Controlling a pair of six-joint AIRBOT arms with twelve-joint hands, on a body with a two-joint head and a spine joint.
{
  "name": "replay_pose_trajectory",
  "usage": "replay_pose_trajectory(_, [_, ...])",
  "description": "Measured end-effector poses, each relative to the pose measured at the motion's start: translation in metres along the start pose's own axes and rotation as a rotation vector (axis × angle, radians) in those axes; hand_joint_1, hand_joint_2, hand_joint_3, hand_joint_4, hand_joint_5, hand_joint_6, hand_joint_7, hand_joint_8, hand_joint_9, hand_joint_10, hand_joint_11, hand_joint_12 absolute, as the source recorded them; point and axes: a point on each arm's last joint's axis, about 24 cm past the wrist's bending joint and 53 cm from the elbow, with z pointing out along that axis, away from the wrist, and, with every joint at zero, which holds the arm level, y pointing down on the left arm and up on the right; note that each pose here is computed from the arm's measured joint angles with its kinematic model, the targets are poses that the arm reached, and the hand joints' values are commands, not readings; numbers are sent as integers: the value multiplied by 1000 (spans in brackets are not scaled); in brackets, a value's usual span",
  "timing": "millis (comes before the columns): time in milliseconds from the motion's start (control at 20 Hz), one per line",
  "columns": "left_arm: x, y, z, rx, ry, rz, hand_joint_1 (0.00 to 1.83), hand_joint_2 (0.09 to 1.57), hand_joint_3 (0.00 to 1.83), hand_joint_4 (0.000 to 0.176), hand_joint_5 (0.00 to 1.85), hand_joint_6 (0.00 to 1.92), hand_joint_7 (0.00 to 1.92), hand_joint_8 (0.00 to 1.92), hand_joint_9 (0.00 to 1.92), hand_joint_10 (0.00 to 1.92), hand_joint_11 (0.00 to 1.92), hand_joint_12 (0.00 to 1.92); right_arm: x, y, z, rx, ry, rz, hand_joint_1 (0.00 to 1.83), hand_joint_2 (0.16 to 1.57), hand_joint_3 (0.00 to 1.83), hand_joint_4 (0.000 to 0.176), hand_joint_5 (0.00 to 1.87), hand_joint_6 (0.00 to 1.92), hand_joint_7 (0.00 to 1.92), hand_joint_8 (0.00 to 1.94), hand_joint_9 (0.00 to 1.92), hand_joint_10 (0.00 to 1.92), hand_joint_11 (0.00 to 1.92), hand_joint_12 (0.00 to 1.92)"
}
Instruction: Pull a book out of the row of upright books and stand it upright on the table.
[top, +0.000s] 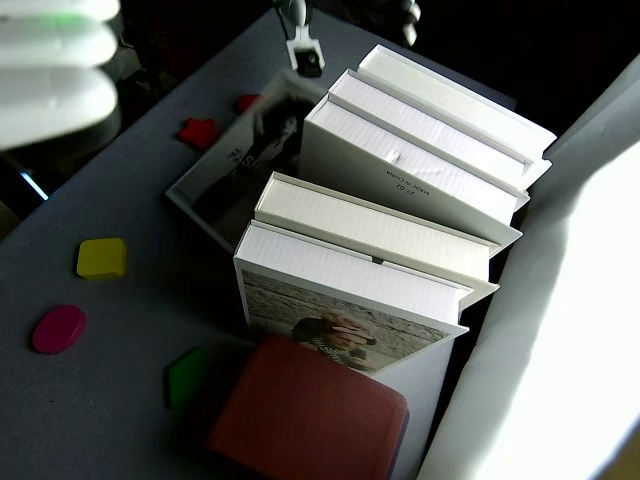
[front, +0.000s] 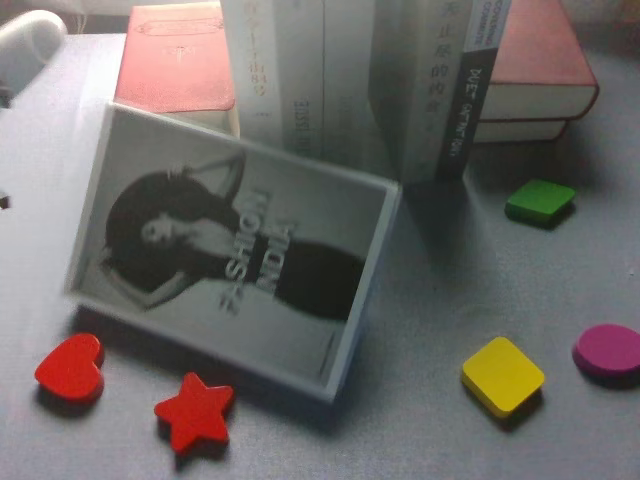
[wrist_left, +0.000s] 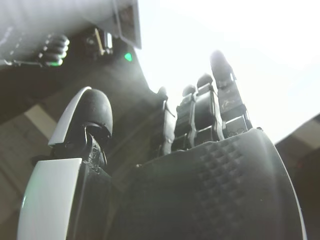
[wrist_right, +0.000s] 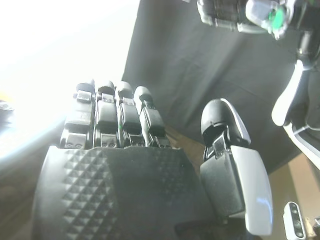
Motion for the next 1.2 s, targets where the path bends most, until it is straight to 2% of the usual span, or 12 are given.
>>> replay_pose_trajectory(100, [-5, -11, -8, 13, -11, 20, 512, 1433, 2, 67, 91, 4, 0, 0, 0, 0, 0, 274, 3, 6, -1, -11, 4, -8, 124, 1317, 0, 0, 0, 0, 0, 0, 0, 0, 0, 0])
replay_pose_trajectory(150, [-7, -17, -8, 22, -12, 37, 339, 1358, 0, 73, 39, 3, 0, 0, 0, 0, 0, 73, 4, 9, -3, -14, 0, -14, 192, 1307, 0, 0, 0, 0, 0, 0, 0, 0, 22, 14])
replay_pose_trajectory(200, [-7, -22, -7, 37, -9, 44, 348, 1352, 0, 44, 39, 3, 0, 0, 0, 0, 12, 9, 4, 10, -5, -11, -4, -21, 188, 1325, 0, 0, 0, 0, 0, 0, 0, 0, 25, 24])
replay_pose_trajectory(250, [-7, -24, -6, 47, -10, 44, 338, 1349, 0, 42, 34, 1, 0, 0, 0, 0, 3, 3, 4, 11, -8, -13, -7, -26, 185, 1327, 1, 0, 0, 0, 0, 0, 0, 0, 4, 176])
replay_pose_trajectory(300, [-5, -26, -5, 55, -4, 42, 314, 1353, 0, 48, 17, 1, 0, 0, 0, 0, 0, 0, 5, 12, -10, -9, -3, -39, 192, 1327, 1, 0, 0, 0, 0, 0, 0, 0, 0, 138])
replay_pose_trajectory(400, [1, -26, -5, 64, 10, 33, 235, 1356, 0, 55, 2, 3, 0, 0, 0, 0, 0, 382, 6, 15, -10, -19, -4, -47, 233, 1340, 2, 0, 0, 0, 0, 0, 0, 0, 0, 82])
replay_pose_trajectory(450, [5, -23, -5, 60, 20, 24, 206, 1350, 0, 81, 0, 0, 0, 0, 0, 0, 0, 227, 7, 17, -8, -26, -6, -41, 264, 1343, 2, 0, 0, 0, 0, 0, 0, 0, 0, 30])
replay_pose_trajectory(550, [7, -19, -6, 50, 20, 16, 169, 1342, 0, 89, 0, 0, 0, 0, 0, 0, 0, 16, 14, 18, -5, -33, 2, -35, 257, 1359, 7, 0, 0, 0, 0, 0, 0, 0, 6, 29])
replay_pose_trajectory(850, [5, -20, -5, 55, 12, 16, 216, 1350, 3, 130, 0, 0, 0, 0, 0, 0, 5, 2, 20, 17, -8, -38, 0, -11, 231, 1371, 1, 0, 0, 0, 0, 0, 0, 0, 0, 304])
replay_pose_trajectory(1000, [8, -19, -4, 64, 11, 5, 280, 1361, 3, 82, 0, 0, 0, 0, 0, 0, 0, 0, 26, 16, -12, -38, 0, -2, 240, 1364, 2, 0, 0, 0, 0, 0, 0, 0, 0, 236])
replay_pose_trajectory(1150, [11, -14, -4, 59, 15, -2, 263, 1369, 4, 99, 0, 0, 0, 0, 0, 0, 52, 25, 30, 17, -13, -46, -3, 10, 289, 1370, 0, 0, 0, 0, 0, 0, 0, 0, 0, 107])
replay_pose_trajectory(1200, [12, -14, -4, 59, 17, -7, 238, 1414, 0, 80, 0, 0, 0, 0, 0, 0, 10, 250, 30, 17, -14, -48, -6, 11, 303, 1320, 0, 0, 0, 0, 0, 0, 0, 0, 0, 159])
